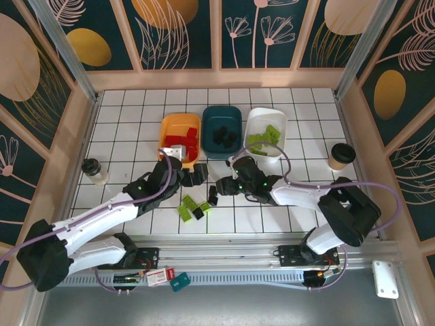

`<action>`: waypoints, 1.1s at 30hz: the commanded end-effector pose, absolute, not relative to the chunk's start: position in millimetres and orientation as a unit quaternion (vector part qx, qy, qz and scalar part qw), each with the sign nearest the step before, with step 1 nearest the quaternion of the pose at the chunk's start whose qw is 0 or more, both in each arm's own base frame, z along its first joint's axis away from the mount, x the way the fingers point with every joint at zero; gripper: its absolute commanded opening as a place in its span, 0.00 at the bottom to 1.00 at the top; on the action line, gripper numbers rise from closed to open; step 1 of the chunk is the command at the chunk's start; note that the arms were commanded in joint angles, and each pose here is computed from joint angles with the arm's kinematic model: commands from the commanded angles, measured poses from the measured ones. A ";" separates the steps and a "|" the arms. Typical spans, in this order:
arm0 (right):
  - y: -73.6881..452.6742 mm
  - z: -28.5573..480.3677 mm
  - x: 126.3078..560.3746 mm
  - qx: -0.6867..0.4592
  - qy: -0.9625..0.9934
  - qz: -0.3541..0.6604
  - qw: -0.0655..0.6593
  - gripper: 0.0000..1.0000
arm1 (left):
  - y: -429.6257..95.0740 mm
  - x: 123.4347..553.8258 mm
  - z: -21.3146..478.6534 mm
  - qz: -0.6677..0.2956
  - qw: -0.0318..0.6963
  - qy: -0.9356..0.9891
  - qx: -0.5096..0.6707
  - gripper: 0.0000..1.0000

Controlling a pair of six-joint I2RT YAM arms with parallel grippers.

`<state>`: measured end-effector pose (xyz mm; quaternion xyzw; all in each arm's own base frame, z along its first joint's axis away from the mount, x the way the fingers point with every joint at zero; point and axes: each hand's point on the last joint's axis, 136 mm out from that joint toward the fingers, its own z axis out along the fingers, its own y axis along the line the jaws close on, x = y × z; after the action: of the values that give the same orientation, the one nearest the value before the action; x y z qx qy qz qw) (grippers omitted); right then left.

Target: Sort the legos into containers by color

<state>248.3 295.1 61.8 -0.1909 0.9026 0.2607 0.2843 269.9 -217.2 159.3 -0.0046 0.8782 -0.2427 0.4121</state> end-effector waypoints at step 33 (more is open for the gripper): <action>293.1 153.5 357.8 -0.144 0.860 0.277 0.404 0.17 | -224.8 253.3 107.8 -0.219 0.337 0.914 0.055 0.98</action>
<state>328.9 290.7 144.4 -0.1473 0.8645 0.2918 0.3818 252.9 -214.9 109.1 0.0325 0.9146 -0.2072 0.3457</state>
